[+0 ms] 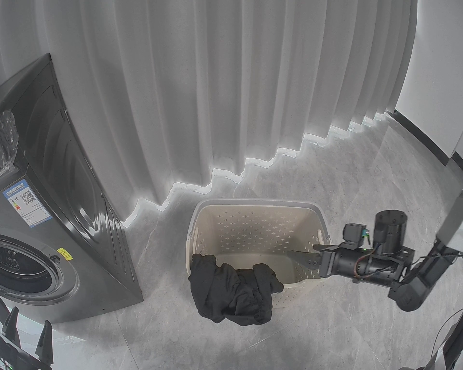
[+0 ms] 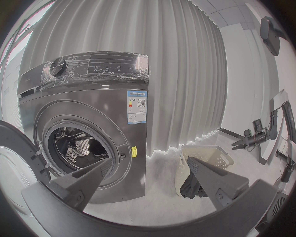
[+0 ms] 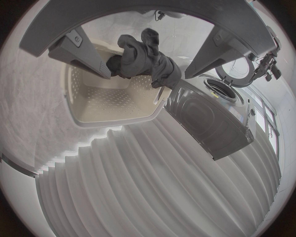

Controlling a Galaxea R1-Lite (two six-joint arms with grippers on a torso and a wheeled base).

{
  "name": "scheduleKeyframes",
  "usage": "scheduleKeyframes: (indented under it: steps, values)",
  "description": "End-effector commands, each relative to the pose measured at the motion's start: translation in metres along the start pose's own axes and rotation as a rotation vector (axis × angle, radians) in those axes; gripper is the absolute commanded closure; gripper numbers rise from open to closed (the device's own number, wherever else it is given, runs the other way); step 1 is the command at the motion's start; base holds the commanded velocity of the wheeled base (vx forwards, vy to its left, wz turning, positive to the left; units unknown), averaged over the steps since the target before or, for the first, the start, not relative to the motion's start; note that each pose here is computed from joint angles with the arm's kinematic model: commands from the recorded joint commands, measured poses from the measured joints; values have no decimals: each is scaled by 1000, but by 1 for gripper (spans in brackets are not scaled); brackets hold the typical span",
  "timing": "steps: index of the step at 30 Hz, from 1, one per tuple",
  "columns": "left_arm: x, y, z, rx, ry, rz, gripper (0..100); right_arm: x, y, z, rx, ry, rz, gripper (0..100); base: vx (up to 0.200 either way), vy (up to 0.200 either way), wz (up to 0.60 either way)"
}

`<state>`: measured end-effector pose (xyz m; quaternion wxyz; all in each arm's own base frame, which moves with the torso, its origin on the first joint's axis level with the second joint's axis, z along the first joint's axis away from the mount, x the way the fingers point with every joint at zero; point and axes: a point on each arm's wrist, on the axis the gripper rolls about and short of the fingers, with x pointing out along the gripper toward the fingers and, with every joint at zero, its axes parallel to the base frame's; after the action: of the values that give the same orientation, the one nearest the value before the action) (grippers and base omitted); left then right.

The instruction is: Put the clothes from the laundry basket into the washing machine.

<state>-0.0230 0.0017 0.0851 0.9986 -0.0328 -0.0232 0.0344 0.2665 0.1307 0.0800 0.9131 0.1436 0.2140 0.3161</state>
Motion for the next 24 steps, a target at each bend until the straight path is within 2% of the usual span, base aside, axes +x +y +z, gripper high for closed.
scheduleKeyframes:
  steps: [1,7,9,15,24]
  values:
    - [0,0,-5,-3,6,1,0,60,0,-30,35,44,-32,0,0,0,0]
    - [0,0,-5,0,6,1,0,79,-1,-34,37,28,-49,0,0,0,0]
    - [0,0,-5,0,6,1,0,85,-5,-43,38,50,-53,0,0,0,0]
    - [0,0,-5,0,6,1,0,98,-2,-67,32,108,-40,0,0,0,0]
    - [0,0,-5,-3,6,1,0,102,-3,-82,32,149,-38,0,0,0,0]
